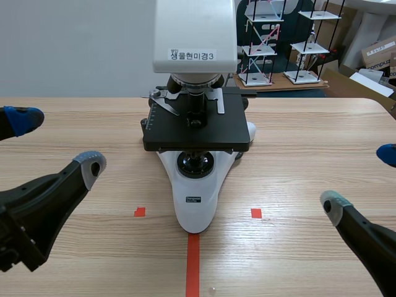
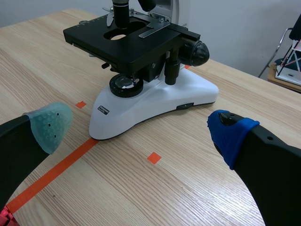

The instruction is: Return to the home posture

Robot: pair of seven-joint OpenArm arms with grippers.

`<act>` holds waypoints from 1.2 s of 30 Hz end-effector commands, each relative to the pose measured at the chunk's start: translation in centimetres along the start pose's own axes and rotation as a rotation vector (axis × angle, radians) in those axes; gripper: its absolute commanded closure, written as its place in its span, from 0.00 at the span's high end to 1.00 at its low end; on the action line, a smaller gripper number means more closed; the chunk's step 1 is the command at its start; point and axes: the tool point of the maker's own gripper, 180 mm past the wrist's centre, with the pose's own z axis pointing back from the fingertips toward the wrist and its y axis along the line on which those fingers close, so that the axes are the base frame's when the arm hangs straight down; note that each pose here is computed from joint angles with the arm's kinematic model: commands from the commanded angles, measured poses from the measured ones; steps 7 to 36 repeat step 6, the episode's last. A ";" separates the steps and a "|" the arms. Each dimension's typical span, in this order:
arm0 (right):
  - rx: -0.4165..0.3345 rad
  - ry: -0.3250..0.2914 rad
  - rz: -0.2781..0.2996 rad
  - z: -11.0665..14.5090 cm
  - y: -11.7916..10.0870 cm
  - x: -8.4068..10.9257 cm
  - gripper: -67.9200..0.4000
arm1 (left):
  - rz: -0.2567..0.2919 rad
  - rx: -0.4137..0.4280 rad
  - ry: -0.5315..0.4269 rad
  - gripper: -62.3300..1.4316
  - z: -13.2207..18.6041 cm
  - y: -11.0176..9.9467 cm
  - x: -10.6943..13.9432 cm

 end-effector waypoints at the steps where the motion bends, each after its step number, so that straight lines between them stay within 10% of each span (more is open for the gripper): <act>1: 0.000 -0.028 -0.002 -0.2 -0.1 0.6 0.94 | 0.007 0.016 -0.027 1.00 0.1 0.2 0.5; 36: 0.000 -0.028 -0.002 -0.2 -0.1 0.6 0.94 | 0.007 0.016 -0.027 1.00 0.1 0.2 0.5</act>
